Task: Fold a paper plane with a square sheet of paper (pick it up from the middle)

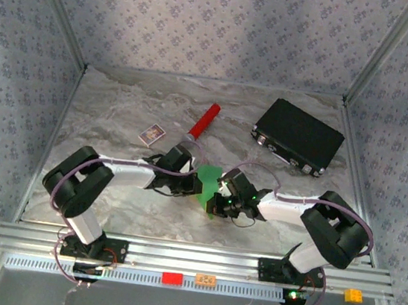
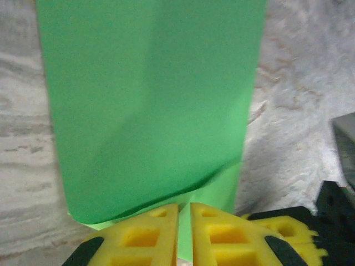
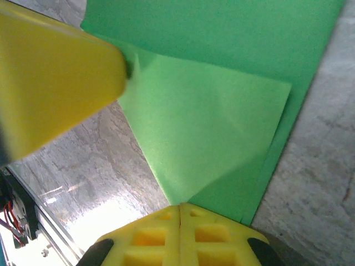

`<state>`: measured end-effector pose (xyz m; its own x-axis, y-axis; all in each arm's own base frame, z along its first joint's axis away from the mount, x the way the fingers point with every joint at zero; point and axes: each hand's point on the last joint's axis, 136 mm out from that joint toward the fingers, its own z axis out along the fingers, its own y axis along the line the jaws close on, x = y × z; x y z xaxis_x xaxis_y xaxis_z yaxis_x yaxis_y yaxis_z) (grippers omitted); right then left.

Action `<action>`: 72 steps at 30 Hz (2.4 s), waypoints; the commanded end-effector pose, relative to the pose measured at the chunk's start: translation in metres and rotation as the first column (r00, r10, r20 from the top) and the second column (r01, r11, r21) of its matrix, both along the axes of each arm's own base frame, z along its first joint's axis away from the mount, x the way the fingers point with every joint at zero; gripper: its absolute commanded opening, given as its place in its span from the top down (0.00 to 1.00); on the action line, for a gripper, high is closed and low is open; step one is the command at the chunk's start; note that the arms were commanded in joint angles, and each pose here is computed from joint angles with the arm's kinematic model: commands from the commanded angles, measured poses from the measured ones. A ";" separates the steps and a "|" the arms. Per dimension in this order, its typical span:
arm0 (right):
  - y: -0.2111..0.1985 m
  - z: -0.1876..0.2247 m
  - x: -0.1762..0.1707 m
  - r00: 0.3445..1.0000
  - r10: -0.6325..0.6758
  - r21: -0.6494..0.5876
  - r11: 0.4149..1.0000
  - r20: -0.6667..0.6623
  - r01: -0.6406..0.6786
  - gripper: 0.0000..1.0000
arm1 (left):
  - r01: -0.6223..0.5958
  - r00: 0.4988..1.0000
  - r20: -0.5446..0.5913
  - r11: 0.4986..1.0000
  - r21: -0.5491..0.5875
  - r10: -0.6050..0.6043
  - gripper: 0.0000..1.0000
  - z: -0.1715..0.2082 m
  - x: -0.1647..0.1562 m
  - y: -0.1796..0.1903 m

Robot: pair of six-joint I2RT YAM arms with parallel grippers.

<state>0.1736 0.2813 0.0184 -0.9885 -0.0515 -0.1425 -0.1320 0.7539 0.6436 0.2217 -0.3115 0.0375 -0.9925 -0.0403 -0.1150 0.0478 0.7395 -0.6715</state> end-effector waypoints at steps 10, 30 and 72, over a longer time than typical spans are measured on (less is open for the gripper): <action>-0.023 -0.026 -0.010 0.996 -0.061 -0.106 0.993 -0.066 0.054 0.97 | 0.073 0.997 -0.029 0.997 -0.034 -0.074 0.96 0.005 -0.022 -0.019; -0.037 -0.033 -0.016 0.996 -0.048 -0.164 0.986 -0.071 0.035 1.00 | -0.030 0.999 -0.042 0.992 0.119 0.035 0.98 -0.035 0.001 0.023; -0.038 -0.027 -0.018 0.997 -0.025 -0.137 0.990 -0.077 0.014 1.00 | -0.105 0.988 0.114 0.994 -0.018 0.107 0.91 0.025 0.030 0.047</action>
